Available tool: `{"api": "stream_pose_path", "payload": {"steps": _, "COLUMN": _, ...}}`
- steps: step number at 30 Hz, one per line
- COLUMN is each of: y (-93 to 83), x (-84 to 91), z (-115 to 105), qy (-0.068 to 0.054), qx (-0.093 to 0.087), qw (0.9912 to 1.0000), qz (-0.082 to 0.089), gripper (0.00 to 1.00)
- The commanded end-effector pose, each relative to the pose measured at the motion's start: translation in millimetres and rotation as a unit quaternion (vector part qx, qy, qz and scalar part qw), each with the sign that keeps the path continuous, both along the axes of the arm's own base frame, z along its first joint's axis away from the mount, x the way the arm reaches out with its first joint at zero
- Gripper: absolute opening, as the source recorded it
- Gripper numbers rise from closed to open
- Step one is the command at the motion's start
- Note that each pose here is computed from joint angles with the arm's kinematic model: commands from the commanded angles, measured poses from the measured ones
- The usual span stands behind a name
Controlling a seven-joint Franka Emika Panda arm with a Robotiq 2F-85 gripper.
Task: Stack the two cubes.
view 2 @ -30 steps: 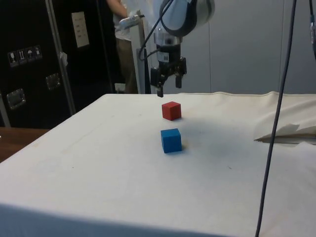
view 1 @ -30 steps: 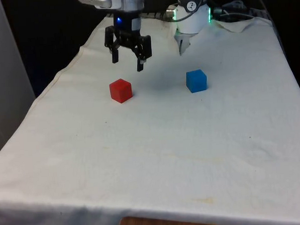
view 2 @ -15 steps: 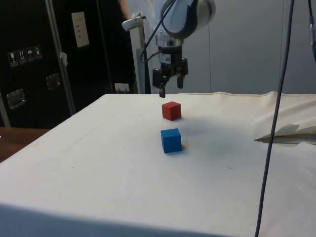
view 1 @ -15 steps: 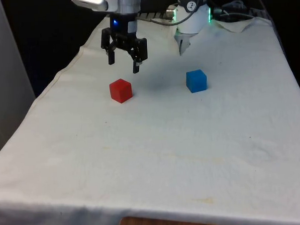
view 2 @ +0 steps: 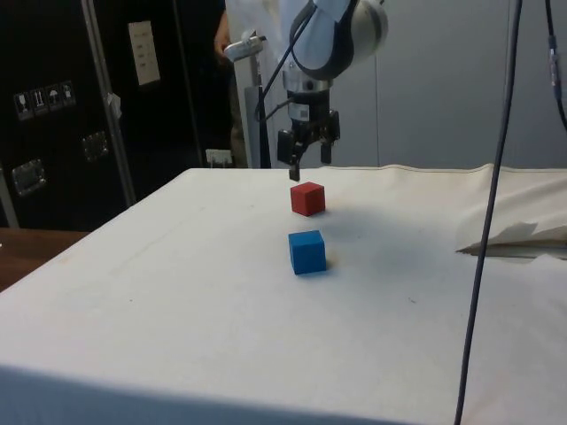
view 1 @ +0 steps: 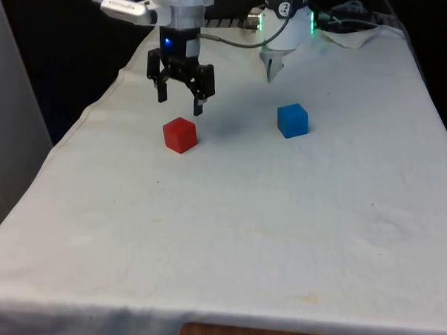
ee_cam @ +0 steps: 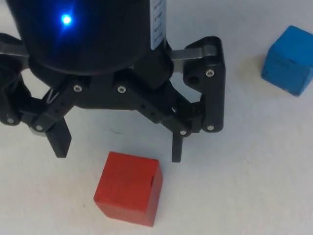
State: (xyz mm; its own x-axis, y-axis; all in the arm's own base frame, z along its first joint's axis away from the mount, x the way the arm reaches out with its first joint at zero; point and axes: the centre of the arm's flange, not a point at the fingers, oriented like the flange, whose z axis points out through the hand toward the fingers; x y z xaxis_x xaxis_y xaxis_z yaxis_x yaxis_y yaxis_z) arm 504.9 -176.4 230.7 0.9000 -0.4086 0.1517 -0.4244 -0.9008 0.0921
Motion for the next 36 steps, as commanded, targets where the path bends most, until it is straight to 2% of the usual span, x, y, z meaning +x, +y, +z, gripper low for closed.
{"api": "stream_pose_path", "payload": {"steps": 1, "y": 0.8, "x": 1.3, "z": 0, "qy": -0.009, "qx": 0.008, "qw": 0.99992, "qz": 0.003, "gripper": 1.0}}
{"api": "stream_pose_path", "payload": {"steps": 7, "y": -4.5, "x": 4.4, "z": -7, "qy": -0.02, "qx": 0.012, "qw": 0.99967, "qz": 0.009, "gripper": 1.0}}
{"api": "stream_pose_path", "payload": {"steps": 8, "y": -7.6, "x": 3.0, "z": -9, "qy": -0.012, "qx": 0.005, "qw": 0.9999, "qz": 0.006, "gripper": 1.0}}
{"api": "stream_pose_path", "payload": {"steps": 9, "y": -5.2, "x": 4.7, "z": -8, "qy": -0.021, "qx": 0.013, "qw": 0.99964, "qz": 0.01, "gripper": 1.0}}
{"api": "stream_pose_path", "payload": {"steps": 14, "y": -8.6, "x": 6.8, "z": -12, "qy": -0.026, "qx": 0.017, "qw": 0.99945, "qz": 0.012, "gripper": 1.0}}
{"api": "stream_pose_path", "payload": {"steps": 16, "y": -9.9, "x": 6.4, "z": -15, "qy": -0.025, "qx": 0.019, "qw": 0.99945, "qz": 0.011, "gripper": 1.0}}
{"api": "stream_pose_path", "payload": {"steps": 17, "y": -13.2, "x": 5.1, "z": -17, "qy": -0.018, "qx": 0.011, "qw": 0.99975, "qz": 0.009, "gripper": 1.0}}
{"api": "stream_pose_path", "payload": {"steps": 18, "y": -10.8, "x": 6.6, "z": -15, "qy": -0.025, "qx": 0.019, "qw": 0.99944, "qz": 0.01, "gripper": 1.0}}
{"api": "stream_pose_path", "payload": {"steps": 24, "y": -11.1, "x": 6.3, "z": -22, "qy": -0.024, "qx": 0.025, "qw": 0.99936, "qz": 0.009, "gripper": 1.0}}
{"api": "stream_pose_path", "payload": {"steps": 25, "y": -14.5, "x": 4.7, "z": -21, "qy": -0.017, "qx": 0.015, "qw": 0.99972, "qz": 0.007, "gripper": 1.0}}
{"api": "stream_pose_path", "payload": {"steps": 26, "y": -11.1, "x": 6.3, "z": -22, "qy": -0.024, "qx": 0.025, "qw": 0.99936, "qz": 0.009, "gripper": 1.0}}
{"api": "stream_pose_path", "payload": {"steps": 32, "y": -12.6, "x": 8.5, "z": -32, "qy": -0.024, "qx": 0.028, "qw": 0.99931, "qz": 0.005, "gripper": 1.0}}
{"api": "stream_pose_path", "payload": {"steps": 33, "y": -12.7, "x": 9.1, "z": -35, "qy": -0.023, "qx": 0.029, "qw": 0.99931, "qz": 0.004, "gripper": 1.0}}
{"api": "stream_pose_path", "payload": {"steps": 34, "y": -15.7, "x": 6.4, "z": -35, "qy": -0.013, "qx": 0.021, "qw": 0.9997, "qz": 0.003, "gripper": 1.0}}
{"api": "stream_pose_path", "payload": {"steps": 35, "y": -12.8, "x": 10.3, "z": -38, "qy": -0.022, "qx": 0.03, "qw": 0.9993, "qz": 0.003, "gripper": 1.0}}
{"api": "stream_pose_path", "payload": {"steps": 36, "y": -13.5, "x": 11.2, "z": -40, "qy": -0.022, "qx": 0.03, "qw": 0.99931, "qz": 0.002, "gripper": 1.0}}
